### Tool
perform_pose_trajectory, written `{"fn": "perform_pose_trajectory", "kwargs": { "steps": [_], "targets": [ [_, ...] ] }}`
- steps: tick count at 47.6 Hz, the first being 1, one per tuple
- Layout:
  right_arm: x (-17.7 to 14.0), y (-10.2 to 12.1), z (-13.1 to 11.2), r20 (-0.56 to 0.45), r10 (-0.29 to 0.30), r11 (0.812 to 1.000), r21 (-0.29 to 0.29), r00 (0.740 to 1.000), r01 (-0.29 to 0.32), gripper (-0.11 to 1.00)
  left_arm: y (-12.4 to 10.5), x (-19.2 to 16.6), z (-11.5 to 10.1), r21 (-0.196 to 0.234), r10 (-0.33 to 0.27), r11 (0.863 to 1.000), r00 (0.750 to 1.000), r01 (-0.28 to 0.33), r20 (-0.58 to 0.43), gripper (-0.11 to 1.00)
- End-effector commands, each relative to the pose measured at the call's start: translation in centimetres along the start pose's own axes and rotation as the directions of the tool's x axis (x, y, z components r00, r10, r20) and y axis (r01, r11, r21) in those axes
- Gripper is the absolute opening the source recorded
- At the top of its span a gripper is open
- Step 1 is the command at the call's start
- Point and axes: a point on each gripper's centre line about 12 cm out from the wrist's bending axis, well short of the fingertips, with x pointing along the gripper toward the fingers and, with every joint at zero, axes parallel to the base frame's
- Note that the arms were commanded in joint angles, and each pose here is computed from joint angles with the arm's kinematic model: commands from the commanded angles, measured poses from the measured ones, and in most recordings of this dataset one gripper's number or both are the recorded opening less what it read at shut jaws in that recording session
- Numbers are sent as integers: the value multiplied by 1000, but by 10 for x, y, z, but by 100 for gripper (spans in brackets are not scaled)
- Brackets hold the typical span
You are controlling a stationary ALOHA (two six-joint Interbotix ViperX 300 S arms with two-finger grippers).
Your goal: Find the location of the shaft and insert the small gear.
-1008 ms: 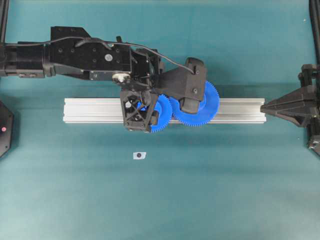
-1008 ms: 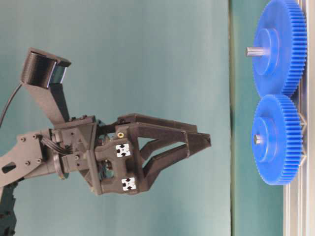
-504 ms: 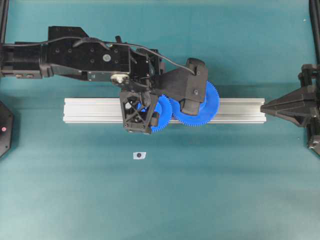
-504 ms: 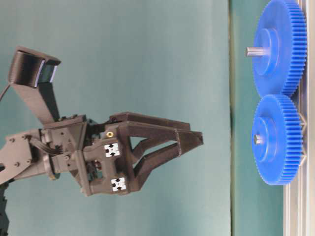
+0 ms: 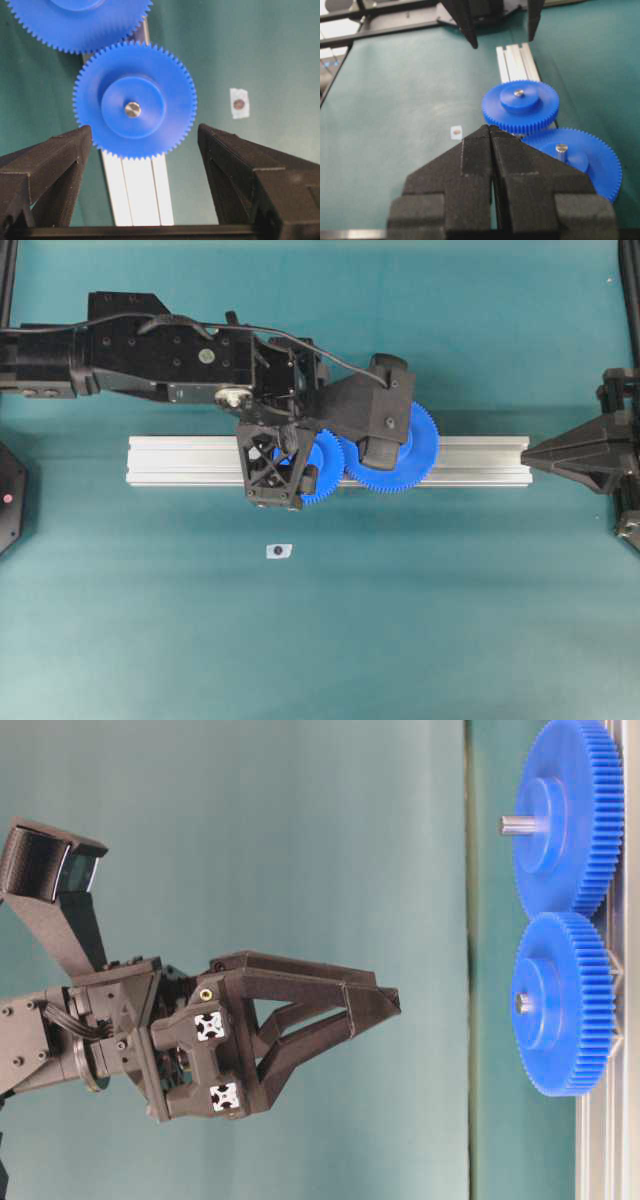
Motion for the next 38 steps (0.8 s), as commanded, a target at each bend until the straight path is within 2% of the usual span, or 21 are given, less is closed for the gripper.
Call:
{"fn": "perform_pose_trajectory", "kwargs": {
  "steps": [1,38],
  "targets": [
    [1,0,4,9,0,1000,9,1000,0,-2,-1,-24,6,4,12,1000,998,-12,59,81],
    [1,0,3,6,-1,1000,11,1000,1,-2,-1,-24,3,-11,9,1000,999,-9,44,81]
  ]
}}
